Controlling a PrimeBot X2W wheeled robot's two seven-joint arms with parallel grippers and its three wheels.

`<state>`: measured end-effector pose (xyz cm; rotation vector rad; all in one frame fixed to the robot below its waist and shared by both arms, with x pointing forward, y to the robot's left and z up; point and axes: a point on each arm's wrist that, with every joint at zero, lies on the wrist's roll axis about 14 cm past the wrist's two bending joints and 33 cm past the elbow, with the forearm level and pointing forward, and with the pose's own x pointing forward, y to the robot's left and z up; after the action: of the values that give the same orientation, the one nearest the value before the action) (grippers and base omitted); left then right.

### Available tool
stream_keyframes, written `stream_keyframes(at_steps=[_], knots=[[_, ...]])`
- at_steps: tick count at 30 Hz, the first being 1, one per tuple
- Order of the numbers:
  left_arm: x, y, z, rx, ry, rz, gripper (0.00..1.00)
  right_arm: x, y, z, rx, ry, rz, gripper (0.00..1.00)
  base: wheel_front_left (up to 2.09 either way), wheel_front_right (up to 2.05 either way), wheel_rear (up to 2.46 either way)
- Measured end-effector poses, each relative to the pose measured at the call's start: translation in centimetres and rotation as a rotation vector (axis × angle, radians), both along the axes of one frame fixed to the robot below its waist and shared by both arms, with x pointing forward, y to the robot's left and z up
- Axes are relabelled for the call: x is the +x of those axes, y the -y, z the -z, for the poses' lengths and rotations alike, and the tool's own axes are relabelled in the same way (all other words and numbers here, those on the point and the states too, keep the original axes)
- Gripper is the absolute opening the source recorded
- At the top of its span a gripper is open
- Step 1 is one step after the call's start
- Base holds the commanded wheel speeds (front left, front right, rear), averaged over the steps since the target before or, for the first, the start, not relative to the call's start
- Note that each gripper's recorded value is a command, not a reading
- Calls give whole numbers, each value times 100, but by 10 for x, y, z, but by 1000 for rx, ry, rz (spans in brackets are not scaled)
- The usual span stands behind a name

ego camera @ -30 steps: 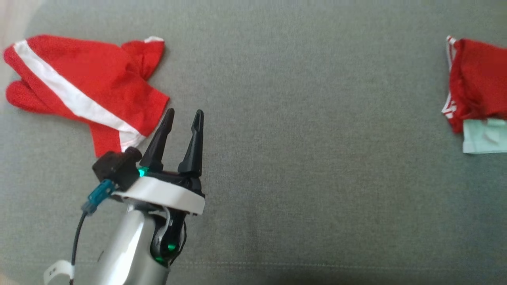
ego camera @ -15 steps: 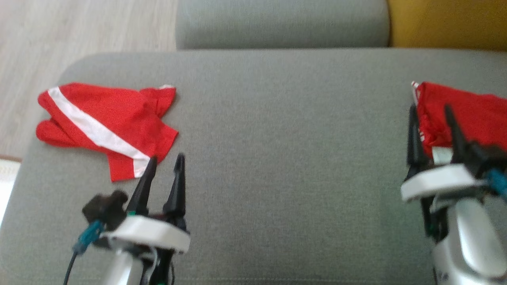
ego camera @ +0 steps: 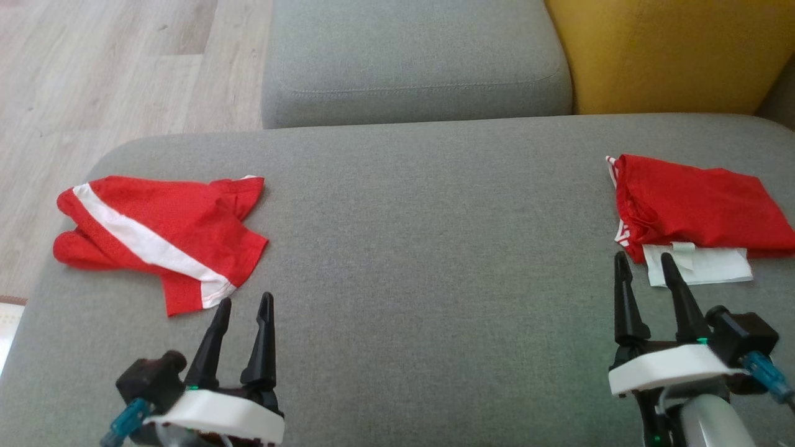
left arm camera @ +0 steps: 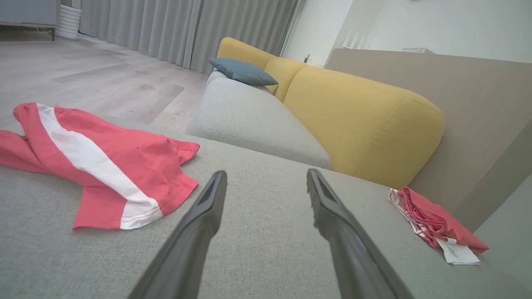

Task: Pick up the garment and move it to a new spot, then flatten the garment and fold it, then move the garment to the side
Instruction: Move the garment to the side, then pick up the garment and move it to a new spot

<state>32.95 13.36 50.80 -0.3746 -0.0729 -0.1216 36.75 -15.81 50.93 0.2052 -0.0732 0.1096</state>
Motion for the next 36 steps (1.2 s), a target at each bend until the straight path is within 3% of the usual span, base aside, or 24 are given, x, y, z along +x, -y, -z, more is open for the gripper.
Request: stream_keyframes(at_steps=[26,36], knots=[[-3,-5,-3,14,11,-14,100,-3,-4,5,10,-9,-11,100,0,0,0],[-18,-44,0,33,5,-142,100,7,-61,8,22,-24,-178,100,0,0,0]])
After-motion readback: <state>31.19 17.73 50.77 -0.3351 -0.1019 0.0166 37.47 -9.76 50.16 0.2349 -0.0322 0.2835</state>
